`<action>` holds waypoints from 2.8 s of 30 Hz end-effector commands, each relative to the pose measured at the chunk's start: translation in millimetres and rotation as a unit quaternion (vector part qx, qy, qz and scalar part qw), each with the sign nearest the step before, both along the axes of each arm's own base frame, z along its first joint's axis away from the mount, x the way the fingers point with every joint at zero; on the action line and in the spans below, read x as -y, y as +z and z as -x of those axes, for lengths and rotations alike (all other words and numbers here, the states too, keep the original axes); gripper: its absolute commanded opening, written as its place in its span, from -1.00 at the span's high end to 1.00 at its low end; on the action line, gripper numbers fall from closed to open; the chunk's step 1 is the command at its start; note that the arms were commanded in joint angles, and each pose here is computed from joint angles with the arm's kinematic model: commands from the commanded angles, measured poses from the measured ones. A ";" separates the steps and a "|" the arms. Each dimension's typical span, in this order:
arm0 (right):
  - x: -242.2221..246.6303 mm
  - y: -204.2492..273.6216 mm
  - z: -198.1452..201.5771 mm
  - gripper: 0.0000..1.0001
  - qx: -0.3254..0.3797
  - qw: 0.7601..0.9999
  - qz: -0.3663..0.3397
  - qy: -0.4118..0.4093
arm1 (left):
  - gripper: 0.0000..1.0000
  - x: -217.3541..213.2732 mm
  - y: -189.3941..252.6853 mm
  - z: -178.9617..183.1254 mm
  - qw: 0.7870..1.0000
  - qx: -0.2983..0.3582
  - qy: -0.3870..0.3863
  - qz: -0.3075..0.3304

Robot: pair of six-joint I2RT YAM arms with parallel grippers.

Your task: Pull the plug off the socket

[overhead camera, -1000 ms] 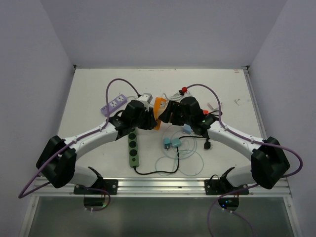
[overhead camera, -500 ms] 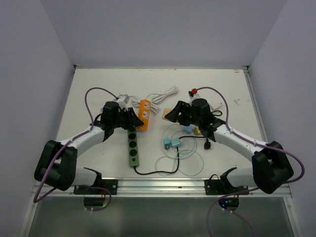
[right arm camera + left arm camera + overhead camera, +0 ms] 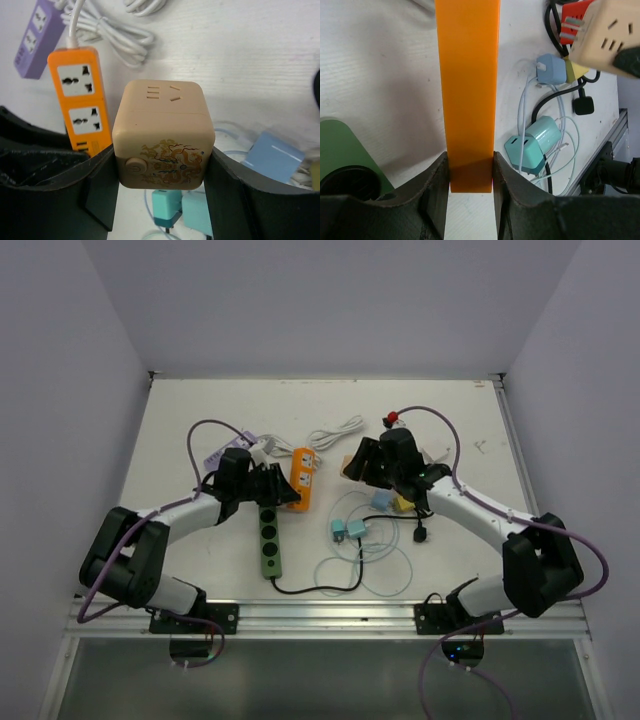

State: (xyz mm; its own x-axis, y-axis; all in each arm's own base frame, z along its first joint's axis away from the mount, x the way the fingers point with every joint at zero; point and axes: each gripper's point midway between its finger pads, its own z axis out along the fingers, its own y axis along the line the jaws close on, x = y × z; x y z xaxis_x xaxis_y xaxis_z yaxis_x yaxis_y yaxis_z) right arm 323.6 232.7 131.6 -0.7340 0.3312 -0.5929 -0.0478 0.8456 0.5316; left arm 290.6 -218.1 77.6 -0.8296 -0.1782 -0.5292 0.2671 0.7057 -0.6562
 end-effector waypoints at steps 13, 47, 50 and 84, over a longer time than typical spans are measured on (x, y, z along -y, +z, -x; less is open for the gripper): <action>39.7 -11.1 -50.4 1.00 0.001 0.994 0.106 -0.038 | -0.60 -7.8 11.0 -6.1 0.997 0.030 0.000 -0.072; 35.2 34.6 -64.8 -0.87 -0.002 0.989 0.148 0.002 | -0.99 -134.3 133.6 25.2 0.909 0.279 0.180 -0.251; 45.3 72.6 -52.9 -0.89 0.037 0.988 0.149 0.005 | -0.99 -143.9 140.6 25.6 0.900 0.285 0.208 -0.255; 157.4 44.4 62.5 -0.98 0.068 0.971 0.180 -0.143 | -0.99 -191.7 166.1 37.5 0.849 0.305 0.332 -0.276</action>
State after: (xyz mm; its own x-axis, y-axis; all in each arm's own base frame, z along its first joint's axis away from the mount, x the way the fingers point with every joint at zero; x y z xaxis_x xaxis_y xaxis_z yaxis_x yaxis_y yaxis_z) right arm 250.7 68.7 156.3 -0.5972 0.2250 -0.7699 0.1728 0.9734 0.1504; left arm 251.8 -30.9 243.5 -0.1963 -0.0746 -0.9777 -0.1050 0.9930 -0.0547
